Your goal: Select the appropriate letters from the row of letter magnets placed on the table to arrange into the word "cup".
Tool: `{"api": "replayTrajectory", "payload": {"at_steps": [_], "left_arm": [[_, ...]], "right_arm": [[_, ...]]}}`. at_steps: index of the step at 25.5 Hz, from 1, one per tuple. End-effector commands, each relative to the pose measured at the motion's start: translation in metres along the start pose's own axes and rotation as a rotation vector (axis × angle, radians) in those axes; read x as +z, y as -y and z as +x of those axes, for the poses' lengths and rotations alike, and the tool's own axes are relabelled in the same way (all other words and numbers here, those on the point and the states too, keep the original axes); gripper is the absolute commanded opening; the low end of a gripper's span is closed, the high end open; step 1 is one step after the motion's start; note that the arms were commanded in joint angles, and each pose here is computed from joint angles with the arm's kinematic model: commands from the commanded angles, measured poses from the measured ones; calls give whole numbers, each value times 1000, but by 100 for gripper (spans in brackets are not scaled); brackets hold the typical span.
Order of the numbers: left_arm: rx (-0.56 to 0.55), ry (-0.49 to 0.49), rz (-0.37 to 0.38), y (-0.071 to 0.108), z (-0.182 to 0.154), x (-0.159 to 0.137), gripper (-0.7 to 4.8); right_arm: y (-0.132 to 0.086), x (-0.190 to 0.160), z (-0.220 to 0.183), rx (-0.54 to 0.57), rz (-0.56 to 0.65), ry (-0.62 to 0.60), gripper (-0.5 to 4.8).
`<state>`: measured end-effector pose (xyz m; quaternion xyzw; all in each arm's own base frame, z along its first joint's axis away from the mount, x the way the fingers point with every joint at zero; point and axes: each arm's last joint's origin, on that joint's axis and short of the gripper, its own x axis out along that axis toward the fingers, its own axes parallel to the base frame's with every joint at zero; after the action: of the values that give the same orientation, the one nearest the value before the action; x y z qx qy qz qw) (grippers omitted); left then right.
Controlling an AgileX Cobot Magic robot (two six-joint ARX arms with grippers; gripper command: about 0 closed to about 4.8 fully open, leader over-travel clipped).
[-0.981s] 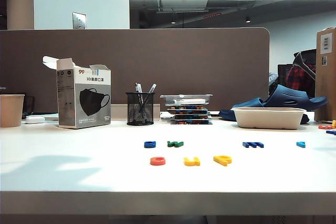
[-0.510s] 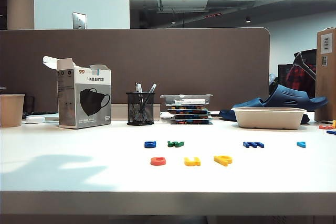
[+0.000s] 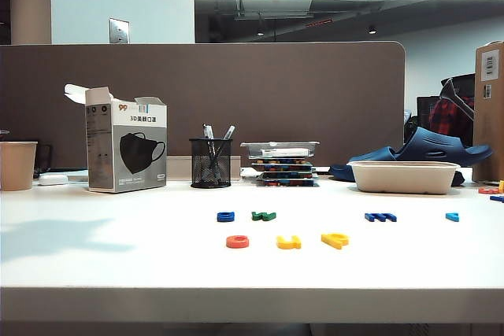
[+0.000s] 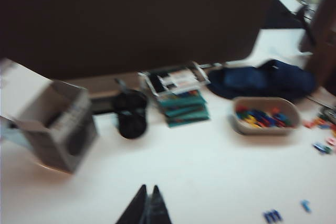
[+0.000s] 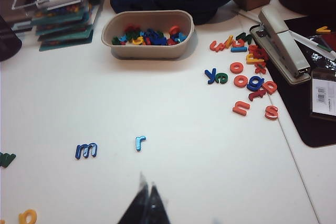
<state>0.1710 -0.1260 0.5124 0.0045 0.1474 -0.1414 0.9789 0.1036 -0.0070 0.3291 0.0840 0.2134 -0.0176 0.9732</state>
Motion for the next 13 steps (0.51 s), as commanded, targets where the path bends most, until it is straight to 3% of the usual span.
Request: {"api": "replayTrajectory", "payload": {"at_steps": [1,3,8,13], "left_arm": [[110,73,59,-28,-12,17,-6],[200,101,83,-53,-28,27,-5],[338,66,60,-87,-67,19,-5],[382,38,33,-92,-109,1,-5]], "right_arm": [[-1,-8,-7,44,-2,99,-2],[0,-19,-8,69,-8,138,-2],[1,-30,-3,95,-13,105,-2],[3,-40,3,92,-15,81,-2]]}}
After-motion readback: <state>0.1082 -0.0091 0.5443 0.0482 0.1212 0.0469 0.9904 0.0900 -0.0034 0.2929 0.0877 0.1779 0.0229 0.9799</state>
